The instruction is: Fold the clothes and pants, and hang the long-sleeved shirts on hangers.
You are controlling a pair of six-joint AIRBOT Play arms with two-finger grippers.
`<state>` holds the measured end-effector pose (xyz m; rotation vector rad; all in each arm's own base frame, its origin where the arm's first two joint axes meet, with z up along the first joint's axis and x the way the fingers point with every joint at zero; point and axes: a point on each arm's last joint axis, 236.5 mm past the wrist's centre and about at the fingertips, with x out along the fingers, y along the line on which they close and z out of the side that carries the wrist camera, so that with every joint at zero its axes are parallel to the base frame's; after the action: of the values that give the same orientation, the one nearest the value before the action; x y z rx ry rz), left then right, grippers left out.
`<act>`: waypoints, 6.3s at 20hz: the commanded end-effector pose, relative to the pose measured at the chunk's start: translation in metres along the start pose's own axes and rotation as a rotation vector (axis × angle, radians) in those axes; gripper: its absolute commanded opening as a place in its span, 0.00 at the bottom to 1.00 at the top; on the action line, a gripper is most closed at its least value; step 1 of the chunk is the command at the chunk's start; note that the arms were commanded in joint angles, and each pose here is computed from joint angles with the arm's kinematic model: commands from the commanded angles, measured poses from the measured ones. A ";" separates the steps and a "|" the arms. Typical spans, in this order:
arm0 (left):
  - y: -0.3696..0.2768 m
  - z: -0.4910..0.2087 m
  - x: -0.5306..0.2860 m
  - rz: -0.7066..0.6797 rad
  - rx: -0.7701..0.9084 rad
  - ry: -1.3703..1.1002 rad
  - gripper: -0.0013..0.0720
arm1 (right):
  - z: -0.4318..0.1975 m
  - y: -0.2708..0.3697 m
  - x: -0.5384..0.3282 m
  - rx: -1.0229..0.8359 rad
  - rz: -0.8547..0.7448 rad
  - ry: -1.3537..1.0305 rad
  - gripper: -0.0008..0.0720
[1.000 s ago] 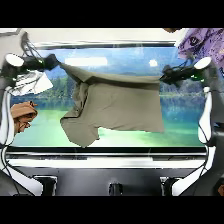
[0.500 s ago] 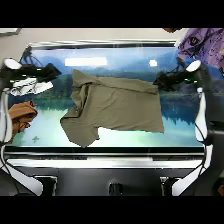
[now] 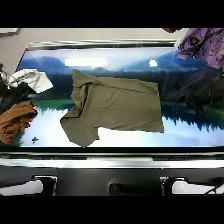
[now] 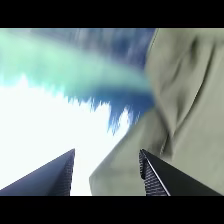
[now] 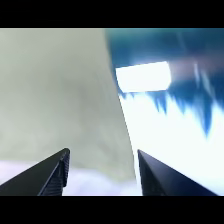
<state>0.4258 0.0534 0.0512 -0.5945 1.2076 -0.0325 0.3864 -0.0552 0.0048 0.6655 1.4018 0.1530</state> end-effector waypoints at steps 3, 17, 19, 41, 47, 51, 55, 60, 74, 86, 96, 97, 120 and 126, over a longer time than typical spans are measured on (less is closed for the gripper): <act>0.033 -0.085 0.027 0.038 -0.102 0.080 0.65 | -0.101 -0.025 0.063 0.096 0.124 0.146 0.71; 0.037 -0.087 0.033 0.043 -0.111 0.081 0.65 | -0.098 -0.019 0.110 0.143 0.286 0.130 0.78; 0.037 -0.086 0.033 0.044 -0.125 0.076 0.67 | -0.104 -0.012 0.111 0.171 0.331 0.165 0.77; 0.011 -0.151 0.132 -0.117 0.009 0.231 0.91 | -0.098 -0.005 0.109 0.194 0.359 0.137 0.05; 0.010 -0.139 0.145 -0.088 0.027 0.173 0.66 | -0.103 -0.001 0.107 0.190 0.375 0.158 0.05; 0.011 -0.143 0.152 -0.099 0.000 0.193 0.23 | -0.098 0.000 0.102 0.174 0.364 0.127 0.05; 0.000 -0.137 0.148 -0.134 -0.002 0.190 0.04 | -0.095 0.010 0.086 0.132 0.363 0.086 0.05; -0.074 -0.065 0.097 -0.290 0.076 0.082 0.04 | -0.044 0.064 0.023 -0.009 0.411 -0.150 0.05; -0.267 0.027 -0.376 -0.295 0.551 -1.065 0.03 | -0.052 0.338 -0.438 -0.681 0.099 -1.432 0.05; -0.215 -0.083 -0.425 -0.151 0.464 -1.087 0.03 | -0.149 0.292 -0.431 -0.539 0.076 -1.295 0.05; -0.161 0.044 -0.029 -0.043 0.382 -0.156 0.04 | 0.059 0.171 -0.087 -0.243 -0.177 -0.359 0.05; -0.154 0.050 0.017 -0.035 0.379 -0.106 0.04 | 0.077 0.161 -0.054 -0.226 -0.175 -0.324 0.05; -0.119 0.109 0.135 -0.063 0.404 -0.151 0.04 | 0.163 0.103 0.037 -0.212 -0.279 -0.363 0.05; -0.081 0.051 0.130 -0.032 0.379 0.138 0.04 | 0.090 0.055 0.073 -0.153 -0.385 0.005 0.05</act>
<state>0.5791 -0.0403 -0.0025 -0.2765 1.1263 -0.2921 0.5400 -0.0070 -0.0055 0.2782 1.2865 -0.0391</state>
